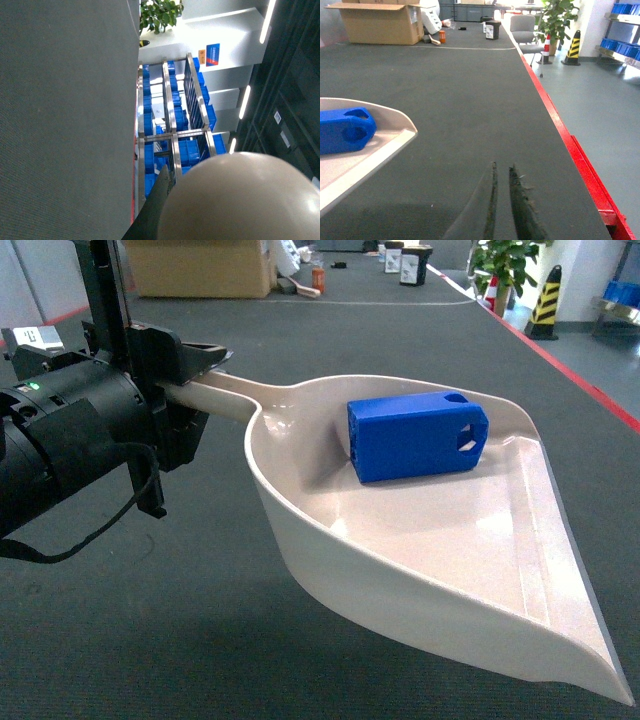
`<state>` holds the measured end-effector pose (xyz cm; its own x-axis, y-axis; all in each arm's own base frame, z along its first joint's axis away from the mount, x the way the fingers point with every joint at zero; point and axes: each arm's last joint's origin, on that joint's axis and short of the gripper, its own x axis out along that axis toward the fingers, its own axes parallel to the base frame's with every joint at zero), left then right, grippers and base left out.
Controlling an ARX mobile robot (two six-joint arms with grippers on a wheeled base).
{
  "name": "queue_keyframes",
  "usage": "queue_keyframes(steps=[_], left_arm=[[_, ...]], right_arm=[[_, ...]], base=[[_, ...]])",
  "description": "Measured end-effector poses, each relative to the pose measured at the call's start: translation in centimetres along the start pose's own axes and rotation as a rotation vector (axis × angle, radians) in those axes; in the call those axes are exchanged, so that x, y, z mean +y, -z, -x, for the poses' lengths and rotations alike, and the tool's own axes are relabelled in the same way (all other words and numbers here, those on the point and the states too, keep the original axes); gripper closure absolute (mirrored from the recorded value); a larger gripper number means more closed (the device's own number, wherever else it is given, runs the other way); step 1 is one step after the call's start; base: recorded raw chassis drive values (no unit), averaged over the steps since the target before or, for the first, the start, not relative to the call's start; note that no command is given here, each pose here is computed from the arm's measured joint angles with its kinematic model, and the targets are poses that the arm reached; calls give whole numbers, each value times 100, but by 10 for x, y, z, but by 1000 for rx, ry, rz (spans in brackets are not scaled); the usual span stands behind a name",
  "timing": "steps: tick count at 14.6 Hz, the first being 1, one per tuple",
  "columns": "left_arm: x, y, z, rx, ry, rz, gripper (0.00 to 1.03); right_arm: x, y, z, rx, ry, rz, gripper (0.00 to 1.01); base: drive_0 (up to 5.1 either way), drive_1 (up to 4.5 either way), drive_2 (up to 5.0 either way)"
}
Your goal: Place part in tray to right shelf
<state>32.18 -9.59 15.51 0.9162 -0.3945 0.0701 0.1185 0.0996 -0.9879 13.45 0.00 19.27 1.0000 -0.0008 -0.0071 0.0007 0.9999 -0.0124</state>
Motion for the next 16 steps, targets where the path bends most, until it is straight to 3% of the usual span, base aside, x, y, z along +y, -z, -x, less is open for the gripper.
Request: queue_keyframes(steps=[7,8,16], left_arm=[[0,-2,0,-9,-1,0,91],[0,-1,0,-4,-1,0,91],[0,0,0,-2,0,0,91]], right_arm=[[0,1,1,-3,-1,-1,8],[0,1,1,-3,-1,-2,2],[0,1,1,-3,-1,-2,3]], base=[[0,0,0],[0,0,0],[498,-247,-247]])
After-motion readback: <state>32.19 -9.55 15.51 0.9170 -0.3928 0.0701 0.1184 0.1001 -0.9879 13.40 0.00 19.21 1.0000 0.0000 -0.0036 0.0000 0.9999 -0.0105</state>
